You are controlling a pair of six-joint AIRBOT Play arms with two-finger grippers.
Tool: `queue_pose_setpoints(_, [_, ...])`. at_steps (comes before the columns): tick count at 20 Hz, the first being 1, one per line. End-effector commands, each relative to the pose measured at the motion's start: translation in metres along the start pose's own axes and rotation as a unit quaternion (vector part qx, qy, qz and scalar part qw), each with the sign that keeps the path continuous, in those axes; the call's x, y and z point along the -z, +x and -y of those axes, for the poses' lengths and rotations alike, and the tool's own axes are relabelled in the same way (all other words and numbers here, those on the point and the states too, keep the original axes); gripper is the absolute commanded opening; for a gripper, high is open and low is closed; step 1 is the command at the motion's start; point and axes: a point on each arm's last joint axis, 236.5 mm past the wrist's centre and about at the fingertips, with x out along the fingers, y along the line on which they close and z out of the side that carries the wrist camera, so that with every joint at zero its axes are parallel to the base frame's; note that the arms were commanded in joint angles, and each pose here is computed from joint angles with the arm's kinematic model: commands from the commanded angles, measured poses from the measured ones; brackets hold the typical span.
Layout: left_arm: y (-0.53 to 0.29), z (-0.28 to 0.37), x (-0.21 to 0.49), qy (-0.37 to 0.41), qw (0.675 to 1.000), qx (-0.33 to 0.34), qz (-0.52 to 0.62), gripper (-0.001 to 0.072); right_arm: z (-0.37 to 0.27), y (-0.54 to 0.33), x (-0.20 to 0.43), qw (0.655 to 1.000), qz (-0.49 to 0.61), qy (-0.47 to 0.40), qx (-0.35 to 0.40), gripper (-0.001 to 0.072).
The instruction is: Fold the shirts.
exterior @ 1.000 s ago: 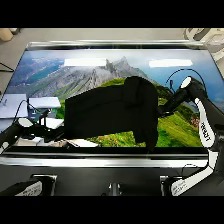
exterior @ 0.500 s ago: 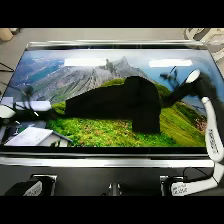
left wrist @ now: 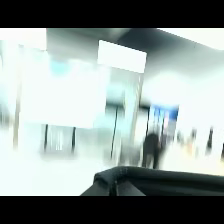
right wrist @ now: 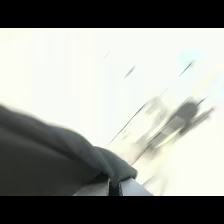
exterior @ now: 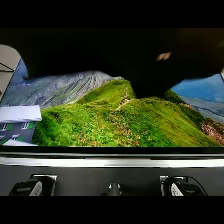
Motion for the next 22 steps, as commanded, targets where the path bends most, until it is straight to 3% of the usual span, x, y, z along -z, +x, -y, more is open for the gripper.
queue_pose_setpoints(1, [-0.045, 0.031, -0.055, 0.035, 0.997, 0.01, 0.064, 0.0025, 0.036, -0.095, -0.061, 0.993, 0.068, -0.043, 0.087, 0.0011])
queue_pose_setpoints(6, [-0.019, 0.006, -0.019, 0.012, 1.0, -0.015, 0.002, 0.0025, 0.026, -0.075, -0.032, 0.998, 0.015, -0.021, 0.06, 0.0012])
queue_pose_setpoints(9, [0.009, -0.023, 0.057, 0.011, 0.991, -0.036, -0.132, 0.0024, -0.002, -0.027, 0.026, 0.997, -0.079, -0.001, -0.008, 0.0012])
queue_pose_setpoints(12, [0.027, -0.078, 0.183, -0.002, 0.942, -0.077, -0.325, 0.0025, -0.058, 0.032, 0.129, 0.965, -0.232, 0.021, -0.121, 0.0012])
queue_pose_setpoints(19, [0.008, -0.175, 0.473, -0.101, 0.801, -0.142, -0.573, 0.0025, -0.248, 0.123, 0.39, 0.804, -0.493, 0.09, -0.32, 0.0011])
queue_pose_setpoints(22, [-0.005, -0.195, 0.548, -0.126, 0.755, -0.155, -0.625, 0.0025, -0.313, 0.16, 0.436, 0.801, -0.489, 0.108, -0.327, 0.0012])
